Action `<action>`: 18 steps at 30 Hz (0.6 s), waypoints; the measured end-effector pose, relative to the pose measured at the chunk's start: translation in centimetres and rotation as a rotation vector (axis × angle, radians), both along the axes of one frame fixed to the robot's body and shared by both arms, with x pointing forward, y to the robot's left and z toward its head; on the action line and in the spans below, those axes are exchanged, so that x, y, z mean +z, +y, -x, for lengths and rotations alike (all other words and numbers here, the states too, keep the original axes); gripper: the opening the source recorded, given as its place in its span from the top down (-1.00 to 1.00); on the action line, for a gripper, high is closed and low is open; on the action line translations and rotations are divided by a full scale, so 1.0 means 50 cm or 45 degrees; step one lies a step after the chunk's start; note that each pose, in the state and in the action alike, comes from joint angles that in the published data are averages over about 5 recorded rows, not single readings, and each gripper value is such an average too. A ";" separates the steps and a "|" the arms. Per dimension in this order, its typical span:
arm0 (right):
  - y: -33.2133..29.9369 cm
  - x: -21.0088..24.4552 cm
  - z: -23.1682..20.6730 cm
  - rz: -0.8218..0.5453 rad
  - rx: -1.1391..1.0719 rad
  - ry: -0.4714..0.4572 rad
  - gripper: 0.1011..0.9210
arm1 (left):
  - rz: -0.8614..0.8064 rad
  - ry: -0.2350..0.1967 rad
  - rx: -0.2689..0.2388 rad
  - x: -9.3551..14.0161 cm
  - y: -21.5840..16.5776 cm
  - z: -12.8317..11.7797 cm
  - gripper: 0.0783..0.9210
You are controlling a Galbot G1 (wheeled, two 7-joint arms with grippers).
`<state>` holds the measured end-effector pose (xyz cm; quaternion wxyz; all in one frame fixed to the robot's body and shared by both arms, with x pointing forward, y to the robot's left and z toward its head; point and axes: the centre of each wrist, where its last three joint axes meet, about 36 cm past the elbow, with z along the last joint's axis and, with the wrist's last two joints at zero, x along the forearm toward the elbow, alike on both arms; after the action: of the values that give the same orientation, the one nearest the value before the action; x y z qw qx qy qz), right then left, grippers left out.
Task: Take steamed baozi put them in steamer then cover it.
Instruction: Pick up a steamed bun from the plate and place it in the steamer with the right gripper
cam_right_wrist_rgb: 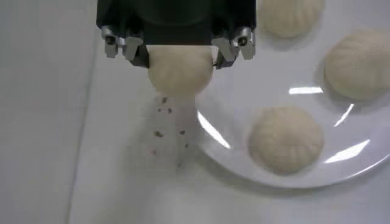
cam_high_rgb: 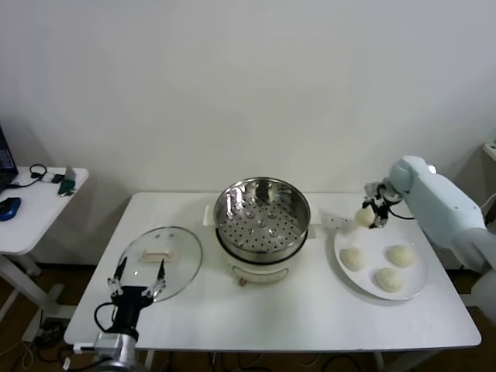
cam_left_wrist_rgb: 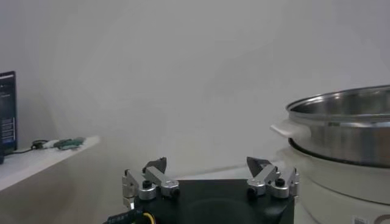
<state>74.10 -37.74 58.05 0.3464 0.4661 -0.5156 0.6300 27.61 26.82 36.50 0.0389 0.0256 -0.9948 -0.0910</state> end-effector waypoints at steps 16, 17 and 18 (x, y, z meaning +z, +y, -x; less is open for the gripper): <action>0.368 0.276 0.018 0.280 0.735 -0.193 -0.47 | 0.001 0.006 -0.011 0.001 0.000 0.012 -0.77; 0.392 0.278 0.022 0.299 0.780 -0.197 -0.47 | 0.003 0.010 -0.012 -0.001 -0.001 0.013 -0.77; 0.416 0.278 0.026 0.317 0.823 -0.200 -0.47 | 0.005 0.014 -0.013 -0.002 -0.001 0.015 -0.77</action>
<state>72.79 -16.96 71.94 0.1426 0.5094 -0.2857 0.7991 26.85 26.75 36.38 0.0438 0.0199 -0.9948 -0.0893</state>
